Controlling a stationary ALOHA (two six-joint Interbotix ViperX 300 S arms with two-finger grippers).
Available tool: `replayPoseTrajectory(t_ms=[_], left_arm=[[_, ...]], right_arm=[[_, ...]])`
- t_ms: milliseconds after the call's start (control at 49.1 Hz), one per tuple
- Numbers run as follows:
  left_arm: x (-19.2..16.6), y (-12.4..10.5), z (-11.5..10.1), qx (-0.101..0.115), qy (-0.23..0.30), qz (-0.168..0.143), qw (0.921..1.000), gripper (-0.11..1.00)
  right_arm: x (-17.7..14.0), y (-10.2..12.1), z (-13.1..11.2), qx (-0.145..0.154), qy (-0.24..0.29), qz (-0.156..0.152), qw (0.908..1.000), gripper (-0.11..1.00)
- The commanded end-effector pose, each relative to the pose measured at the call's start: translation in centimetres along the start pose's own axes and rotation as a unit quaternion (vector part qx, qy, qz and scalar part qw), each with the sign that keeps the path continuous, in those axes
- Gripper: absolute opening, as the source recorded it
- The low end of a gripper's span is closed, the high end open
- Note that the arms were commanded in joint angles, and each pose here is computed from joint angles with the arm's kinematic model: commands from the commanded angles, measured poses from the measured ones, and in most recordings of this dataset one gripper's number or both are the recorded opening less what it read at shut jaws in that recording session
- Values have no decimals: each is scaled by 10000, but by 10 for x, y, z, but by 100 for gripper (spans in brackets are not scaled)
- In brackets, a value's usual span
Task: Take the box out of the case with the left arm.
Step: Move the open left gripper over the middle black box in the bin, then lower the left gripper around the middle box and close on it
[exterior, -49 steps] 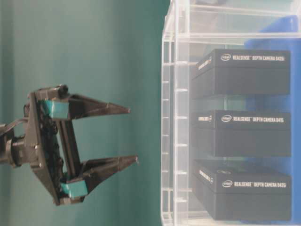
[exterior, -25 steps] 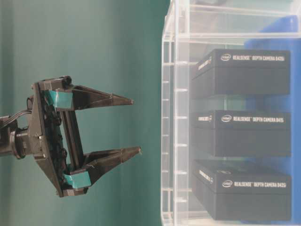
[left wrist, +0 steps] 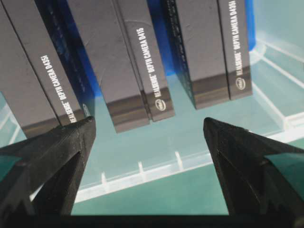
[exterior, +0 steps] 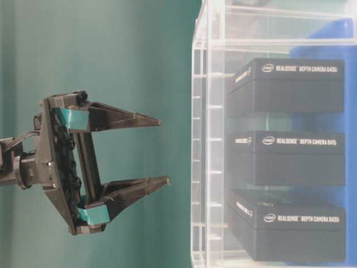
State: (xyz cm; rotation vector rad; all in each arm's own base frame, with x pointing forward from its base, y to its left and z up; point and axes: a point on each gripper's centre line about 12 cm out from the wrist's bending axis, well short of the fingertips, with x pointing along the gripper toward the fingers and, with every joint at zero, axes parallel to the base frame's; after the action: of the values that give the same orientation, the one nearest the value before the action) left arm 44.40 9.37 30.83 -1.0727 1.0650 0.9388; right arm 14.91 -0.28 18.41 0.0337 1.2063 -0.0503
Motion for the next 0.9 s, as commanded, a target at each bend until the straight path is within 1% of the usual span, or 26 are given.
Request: replayPoseTrajectory(t_ms=[0,265,488,875], left_arm=[[-14,1,3,-47,-101,-156,9998,96],[-9,2,7,-223,-119,-122,9996,96],[-6,5,6,-264,-102,-46,9996,96],[-2,5,9,-284,-156,-80,9994,96]], right_arm=[[-5,0,6,33,-76,13,10000,-1],[-5,0,6,24,-77,1,10000,-1],[-6,0,7,34,-99,15,9999,-1],[-7,0,8,34,-122,16,9999,-1]])
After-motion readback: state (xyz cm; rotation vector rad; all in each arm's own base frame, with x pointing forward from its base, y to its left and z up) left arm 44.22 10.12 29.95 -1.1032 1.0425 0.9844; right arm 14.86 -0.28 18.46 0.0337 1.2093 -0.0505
